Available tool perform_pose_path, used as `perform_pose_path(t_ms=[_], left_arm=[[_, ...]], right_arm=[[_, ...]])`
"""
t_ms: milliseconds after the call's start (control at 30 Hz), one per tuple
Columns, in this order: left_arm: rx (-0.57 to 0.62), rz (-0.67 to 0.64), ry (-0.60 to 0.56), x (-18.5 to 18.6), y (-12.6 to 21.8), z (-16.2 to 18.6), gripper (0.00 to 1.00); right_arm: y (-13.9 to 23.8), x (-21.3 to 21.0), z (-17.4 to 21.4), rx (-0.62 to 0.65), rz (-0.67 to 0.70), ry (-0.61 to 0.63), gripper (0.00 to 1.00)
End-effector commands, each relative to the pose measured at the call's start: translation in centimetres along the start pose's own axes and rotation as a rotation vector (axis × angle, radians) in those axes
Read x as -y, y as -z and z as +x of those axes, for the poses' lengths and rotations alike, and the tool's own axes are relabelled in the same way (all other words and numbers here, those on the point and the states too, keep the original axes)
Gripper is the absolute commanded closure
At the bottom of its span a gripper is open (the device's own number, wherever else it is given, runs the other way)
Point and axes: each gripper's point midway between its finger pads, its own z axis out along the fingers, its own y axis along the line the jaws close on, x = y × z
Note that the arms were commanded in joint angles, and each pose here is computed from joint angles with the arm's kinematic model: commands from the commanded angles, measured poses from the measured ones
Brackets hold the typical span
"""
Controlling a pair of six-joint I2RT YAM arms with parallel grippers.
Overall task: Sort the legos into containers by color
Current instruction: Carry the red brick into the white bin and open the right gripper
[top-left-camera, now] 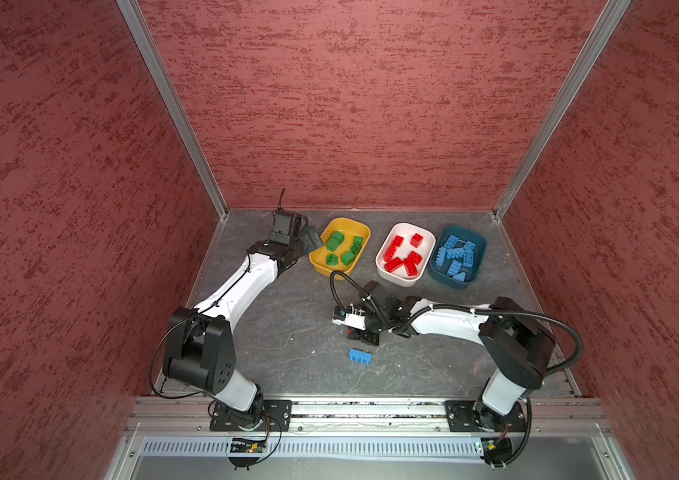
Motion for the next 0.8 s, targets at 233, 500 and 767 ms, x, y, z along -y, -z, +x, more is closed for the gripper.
perform_pose_path(t_ms=[233, 500, 767], left_arm=[[-0.002, 0.251, -0.119, 6.1, 0.2, 0.7, 0.01], [-0.060, 0.455, -0.345, 12.2, 1.9, 4.0, 0.00], [-0.146, 0.589, -0.509, 15.3, 3.5, 7.5, 0.01]], right_arm=[[14.1, 18.0, -2.0, 0.458, 0.537, -0.431, 0.81], [18.0, 27.2, 3.9, 0.476, 0.790, -0.792, 0.78], [15.7, 31.8, 6.9, 0.354, 0.838, -0.865, 0.77]])
